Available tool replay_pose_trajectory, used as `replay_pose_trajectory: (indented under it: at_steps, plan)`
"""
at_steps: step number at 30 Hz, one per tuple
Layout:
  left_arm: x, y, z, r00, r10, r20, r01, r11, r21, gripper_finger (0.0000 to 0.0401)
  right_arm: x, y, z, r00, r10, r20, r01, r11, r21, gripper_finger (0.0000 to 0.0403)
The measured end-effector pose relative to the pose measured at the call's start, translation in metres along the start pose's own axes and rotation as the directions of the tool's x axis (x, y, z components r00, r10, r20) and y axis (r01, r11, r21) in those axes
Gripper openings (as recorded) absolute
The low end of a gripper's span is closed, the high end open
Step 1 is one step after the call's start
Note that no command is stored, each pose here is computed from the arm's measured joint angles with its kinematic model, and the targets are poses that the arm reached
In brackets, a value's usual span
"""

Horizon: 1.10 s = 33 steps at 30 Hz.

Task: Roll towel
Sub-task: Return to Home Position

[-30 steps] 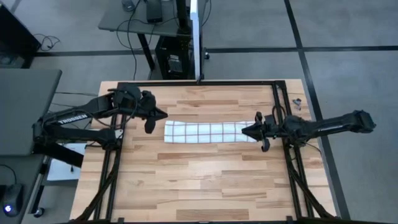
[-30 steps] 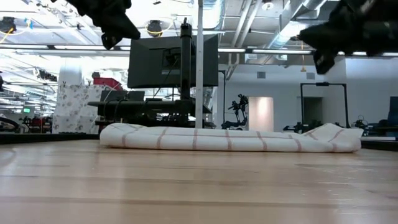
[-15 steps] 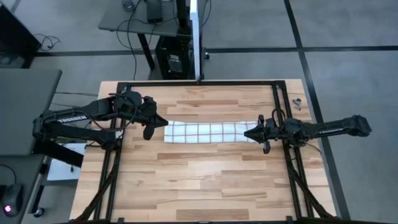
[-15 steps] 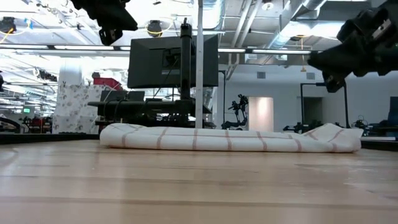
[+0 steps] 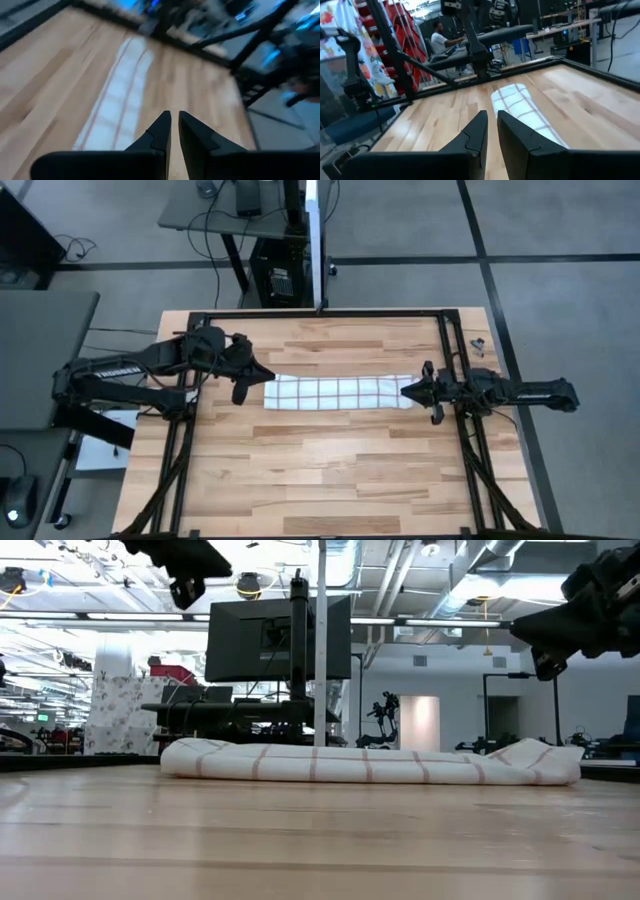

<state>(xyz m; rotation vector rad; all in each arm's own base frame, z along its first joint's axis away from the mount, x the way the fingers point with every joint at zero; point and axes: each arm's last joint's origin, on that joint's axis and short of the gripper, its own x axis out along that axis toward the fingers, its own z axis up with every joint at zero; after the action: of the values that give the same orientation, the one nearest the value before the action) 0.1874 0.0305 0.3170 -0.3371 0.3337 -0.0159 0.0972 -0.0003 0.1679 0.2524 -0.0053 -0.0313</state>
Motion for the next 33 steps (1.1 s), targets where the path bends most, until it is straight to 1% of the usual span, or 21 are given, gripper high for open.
replay_pose_trajectory:
  at_steps: [3, 6, 11, 14, 17, 22, 27, 29, 33]
  plan:
    - [0.005, 0.003, -0.011, 0.993, -0.079, 0.091, 0.073, 0.995, 0.067, 0.0019, 0.000, 0.000, -0.001, 1.000, -0.001, -0.008, 0.001, 1.000, 0.008, 0.0038]
    - [0.011, 0.010, -0.034, 0.983, -0.100, 0.151, 0.086, 0.991, 0.100, 0.0019, 0.000, 0.000, 0.000, 1.000, -0.001, -0.005, 0.001, 1.000, 0.009, 0.0038]
    - [0.017, 0.026, -0.084, 0.982, -0.103, 0.161, 0.091, 0.993, 0.080, 0.0019, 0.000, 0.000, 0.000, 1.000, 0.000, -0.002, 0.000, 1.000, 0.009, 0.0038]
    - [0.017, 0.032, -0.109, 0.984, -0.099, 0.148, 0.089, 0.994, 0.067, 0.0019, 0.000, 0.000, 0.000, 1.000, -0.001, 0.000, 0.001, 1.000, 0.009, 0.0038]
    - [0.015, 0.037, -0.128, 0.987, -0.093, 0.132, 0.086, 0.994, 0.061, 0.0019, 0.000, 0.000, 0.000, 1.000, -0.002, 0.001, 0.002, 1.000, 0.009, 0.0038]
    - [0.008, 0.040, -0.147, 0.983, -0.106, 0.147, 0.090, 0.989, 0.114, 0.0019, 0.000, 0.000, 0.000, 1.000, -0.002, 0.004, 0.002, 1.000, 0.010, 0.0038]
    - [-0.002, 0.038, -0.160, 0.961, -0.214, 0.175, 0.184, 0.968, 0.174, 0.0019, 0.000, 0.000, 0.001, 1.000, -0.003, 0.006, 0.003, 1.000, 0.011, 0.0038]
    - [-0.006, 0.037, -0.161, 0.948, -0.240, 0.208, 0.201, 0.960, 0.196, 0.0019, 0.000, 0.000, 0.001, 1.000, -0.003, 0.007, 0.003, 1.000, 0.012, 0.0038]
    - [-0.014, 0.033, -0.155, 0.927, -0.258, 0.273, 0.200, 0.954, 0.221, 0.0019, 0.000, 0.000, 0.001, 1.000, -0.004, 0.008, 0.003, 1.000, 0.012, 0.0038]
